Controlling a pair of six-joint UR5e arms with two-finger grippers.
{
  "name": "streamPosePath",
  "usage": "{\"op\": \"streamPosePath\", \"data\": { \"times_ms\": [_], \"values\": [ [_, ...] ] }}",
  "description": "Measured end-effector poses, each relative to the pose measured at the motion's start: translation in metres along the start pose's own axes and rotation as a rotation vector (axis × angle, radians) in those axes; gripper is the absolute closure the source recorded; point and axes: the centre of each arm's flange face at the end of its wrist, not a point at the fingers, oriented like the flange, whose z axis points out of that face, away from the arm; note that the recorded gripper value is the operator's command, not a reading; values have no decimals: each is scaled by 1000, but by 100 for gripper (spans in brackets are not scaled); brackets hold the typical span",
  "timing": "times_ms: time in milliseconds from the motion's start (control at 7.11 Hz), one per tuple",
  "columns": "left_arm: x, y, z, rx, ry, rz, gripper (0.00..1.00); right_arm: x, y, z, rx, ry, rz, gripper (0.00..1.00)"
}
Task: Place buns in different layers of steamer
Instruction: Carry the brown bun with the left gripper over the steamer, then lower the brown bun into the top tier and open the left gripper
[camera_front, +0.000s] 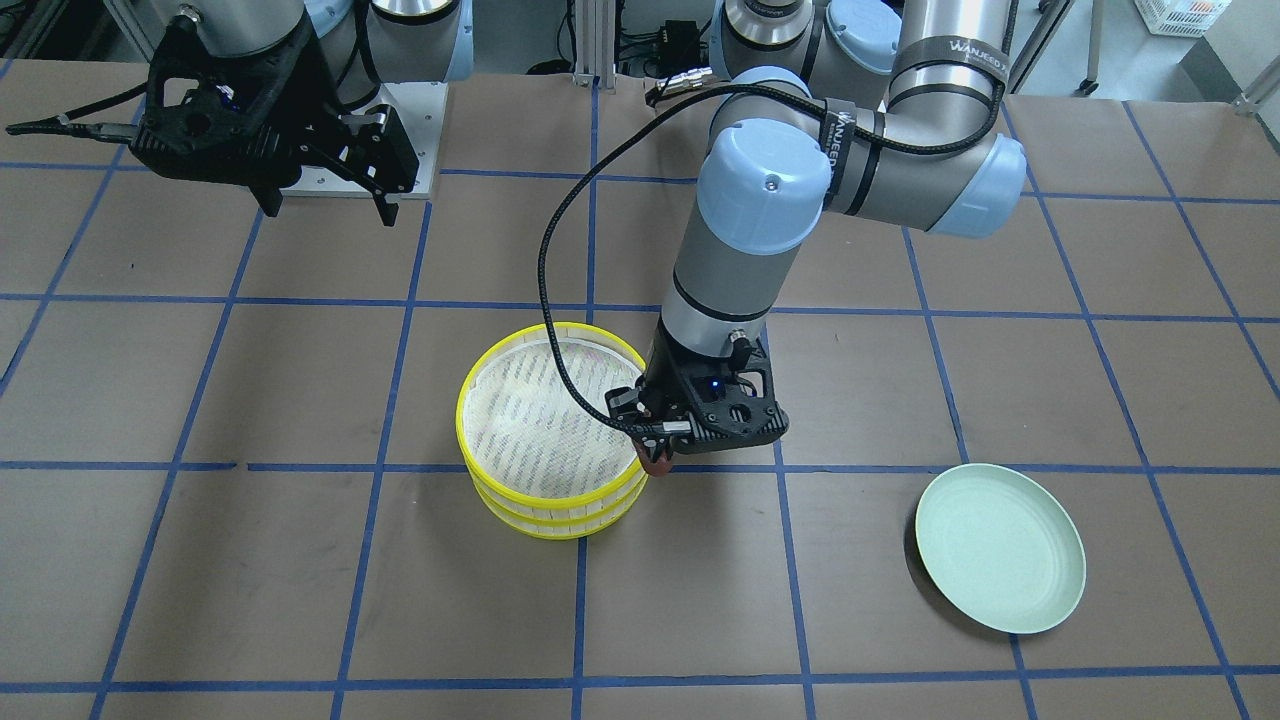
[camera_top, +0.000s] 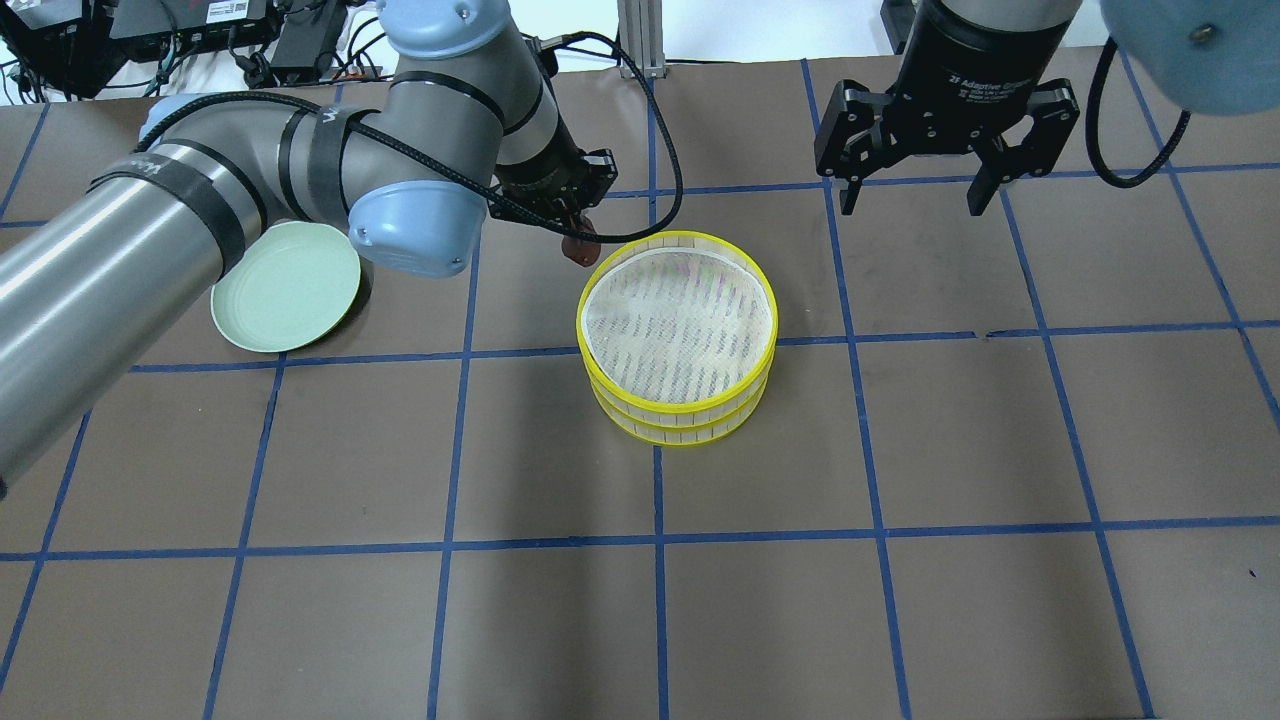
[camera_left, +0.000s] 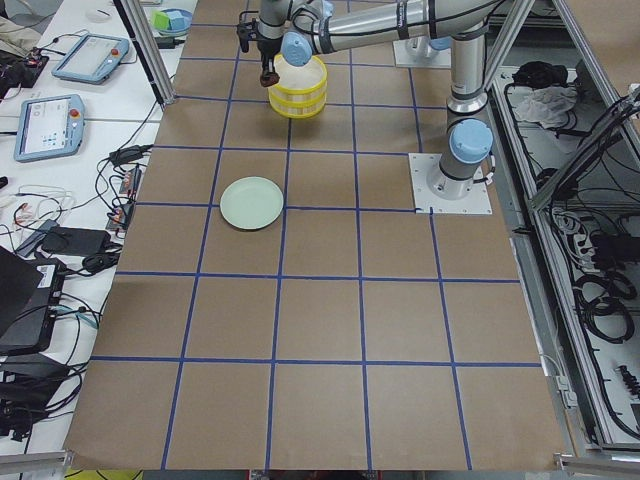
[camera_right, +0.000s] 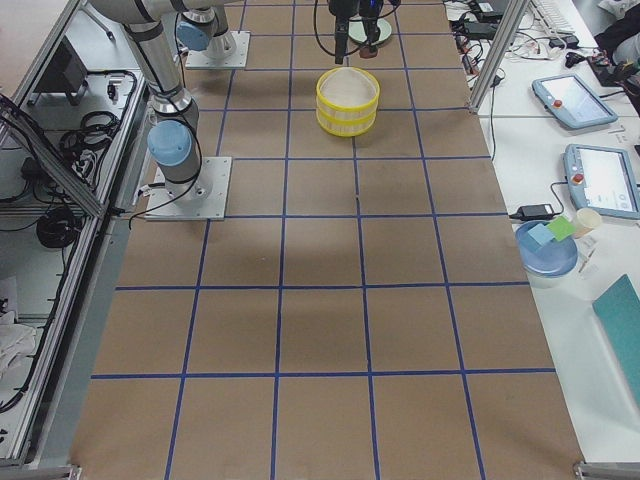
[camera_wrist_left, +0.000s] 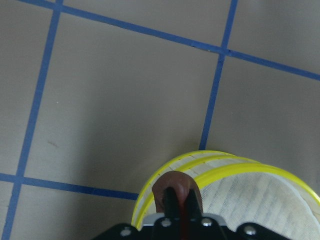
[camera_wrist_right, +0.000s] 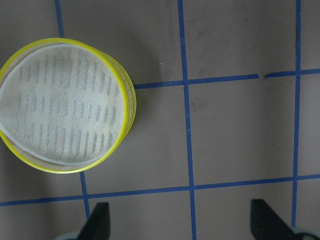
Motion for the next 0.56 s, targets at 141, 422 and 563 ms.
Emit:
{"op": "streamPosePath", "data": {
  "times_ms": [141,422,563],
  "values": [
    [2,11,9,-33,10,4,100,1,1,-1,1,-1,-1,0],
    [0,30,30,-86,2,9,100,2,3,-1,2,0,-4,0],
    [3,37,34,-97,0,15,85,2,3,-1,1,1,-12,0]
  ]
}}
